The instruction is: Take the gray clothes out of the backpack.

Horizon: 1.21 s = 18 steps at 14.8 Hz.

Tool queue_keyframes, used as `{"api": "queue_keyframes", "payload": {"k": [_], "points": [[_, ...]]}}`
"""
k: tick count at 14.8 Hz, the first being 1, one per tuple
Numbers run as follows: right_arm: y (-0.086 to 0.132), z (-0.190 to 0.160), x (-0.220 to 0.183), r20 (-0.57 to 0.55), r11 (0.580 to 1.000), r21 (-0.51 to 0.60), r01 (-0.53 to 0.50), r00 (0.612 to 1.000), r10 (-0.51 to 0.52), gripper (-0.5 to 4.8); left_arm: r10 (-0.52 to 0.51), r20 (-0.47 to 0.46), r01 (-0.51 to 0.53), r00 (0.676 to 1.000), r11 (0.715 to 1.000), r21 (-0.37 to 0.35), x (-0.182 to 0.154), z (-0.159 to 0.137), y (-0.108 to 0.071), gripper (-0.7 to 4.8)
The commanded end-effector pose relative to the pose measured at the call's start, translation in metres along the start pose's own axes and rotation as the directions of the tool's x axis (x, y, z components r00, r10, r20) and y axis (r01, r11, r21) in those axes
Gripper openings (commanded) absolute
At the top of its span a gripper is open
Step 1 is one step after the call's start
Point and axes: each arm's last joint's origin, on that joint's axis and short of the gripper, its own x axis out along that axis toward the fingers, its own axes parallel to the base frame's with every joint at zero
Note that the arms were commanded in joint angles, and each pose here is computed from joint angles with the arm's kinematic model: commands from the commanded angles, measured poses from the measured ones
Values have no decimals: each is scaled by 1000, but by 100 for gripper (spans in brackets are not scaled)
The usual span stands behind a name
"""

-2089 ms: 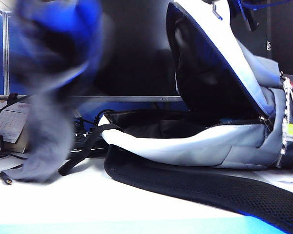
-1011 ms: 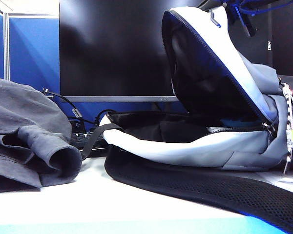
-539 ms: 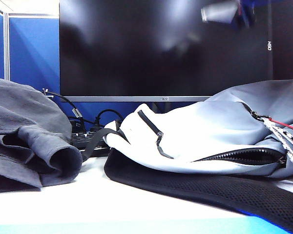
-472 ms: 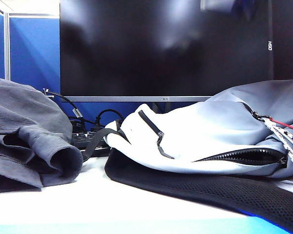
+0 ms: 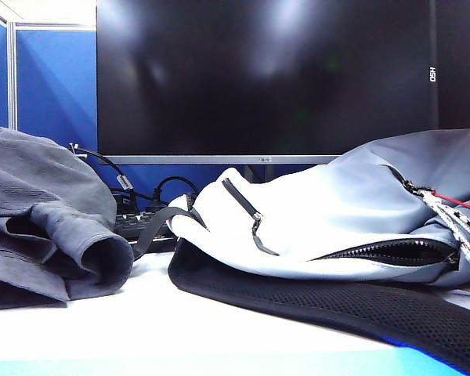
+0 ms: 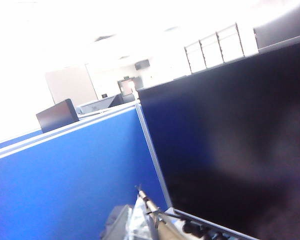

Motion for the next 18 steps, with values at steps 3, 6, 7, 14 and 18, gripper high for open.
{"api": "queue_keyframes", "payload": {"k": [3, 6, 7, 14, 18], "points": [[8, 3, -2, 0, 999, 52, -3, 1000, 3, -6, -94, -11, 92, 995, 986, -139, -37, -18, -12, -5], [36, 7, -18, -30, 999, 42, 19, 999, -17, -7, -120, -150, 86, 981, 973, -215, -50, -56, -19, -5], [46, 8, -26, -27, 997, 40, 64, 998, -63, -6, -144, -155, 105, 977, 966, -238, -55, -63, -21, -5], [143, -40, -139, -26, 880, -146, 452, 888, -460, -6, -228, -324, 94, 918, 920, -381, -100, -97, -32, -5], [149, -73, -165, -42, 862, -130, 490, 866, -498, -6, -317, -458, 85, 831, 884, -459, -101, -147, -41, -5]]}}
